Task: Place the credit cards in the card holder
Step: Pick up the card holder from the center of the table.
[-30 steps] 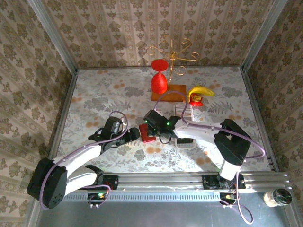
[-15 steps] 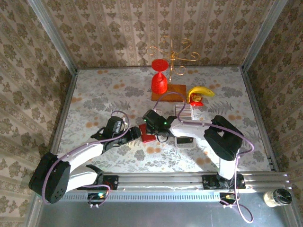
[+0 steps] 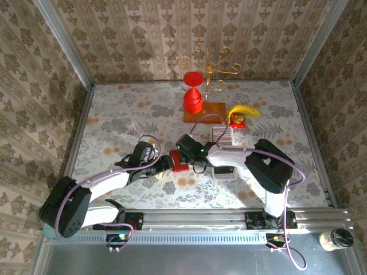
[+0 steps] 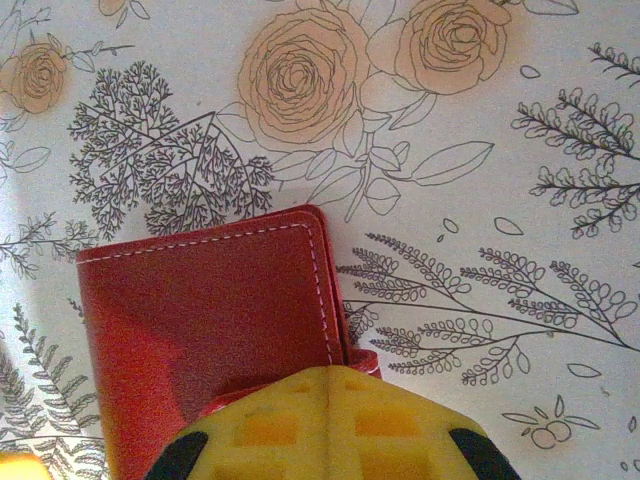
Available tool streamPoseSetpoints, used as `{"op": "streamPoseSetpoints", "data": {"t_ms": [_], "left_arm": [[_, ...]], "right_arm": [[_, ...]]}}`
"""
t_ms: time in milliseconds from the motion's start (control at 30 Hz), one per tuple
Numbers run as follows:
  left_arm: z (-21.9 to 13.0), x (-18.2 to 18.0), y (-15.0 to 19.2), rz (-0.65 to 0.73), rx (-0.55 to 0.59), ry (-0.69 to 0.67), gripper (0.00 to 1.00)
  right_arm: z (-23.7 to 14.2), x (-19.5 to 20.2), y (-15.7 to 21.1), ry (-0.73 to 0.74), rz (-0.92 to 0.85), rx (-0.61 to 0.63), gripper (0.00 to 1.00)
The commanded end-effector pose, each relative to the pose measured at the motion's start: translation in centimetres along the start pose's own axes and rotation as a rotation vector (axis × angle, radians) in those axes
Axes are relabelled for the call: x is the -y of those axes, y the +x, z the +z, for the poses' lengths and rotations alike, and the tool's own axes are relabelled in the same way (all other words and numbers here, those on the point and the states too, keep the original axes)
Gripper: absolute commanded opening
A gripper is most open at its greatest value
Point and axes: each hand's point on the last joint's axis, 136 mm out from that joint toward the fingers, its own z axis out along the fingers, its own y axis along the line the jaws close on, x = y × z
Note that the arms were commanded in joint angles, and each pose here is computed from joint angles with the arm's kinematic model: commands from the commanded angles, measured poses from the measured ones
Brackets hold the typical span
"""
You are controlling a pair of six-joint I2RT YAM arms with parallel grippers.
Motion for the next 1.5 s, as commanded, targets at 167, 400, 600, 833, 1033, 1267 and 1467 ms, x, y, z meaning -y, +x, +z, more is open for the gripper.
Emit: {"op": "streamPoseSetpoints", "data": {"t_ms": [167, 400, 600, 833, 1033, 1267, 1467], "left_arm": [[1.1, 0.7, 0.4, 0.008, -0.009, 0.017, 0.58], [1.9, 1.6, 0.2, 0.014, -0.016, 0.044, 0.52], [2.1, 2.8, 0.0, 0.019, -0.011, 0.08, 0.48], [2.3, 3.7, -0.4, 0.016, 0.003, 0.116, 0.47], [2.5, 4.4, -1.0, 0.018, 0.015, 0.139, 0.45], [2.4, 5.1, -1.7, 0.018, 0.043, 0.163, 0.39], [2.2, 5.6, -2.0, 0.014, 0.051, 0.184, 0.3]], "right_arm": [[1.0, 2.7, 1.0, 0.08, 0.031, -0.001, 0.0], [1.0, 2.9, 1.2, 0.073, 0.045, 0.0, 0.0], [1.0, 3.1, 1.5, 0.067, 0.059, 0.0, 0.0], [1.0, 3.2, 1.6, 0.06, 0.07, -0.002, 0.0], [0.9, 3.1, 1.5, 0.05, 0.081, -0.001, 0.0], [0.3, 2.8, 1.4, 0.023, 0.1, 0.004, 0.0], [-0.3, 2.6, 1.2, -0.002, 0.118, 0.015, 0.0]]}}
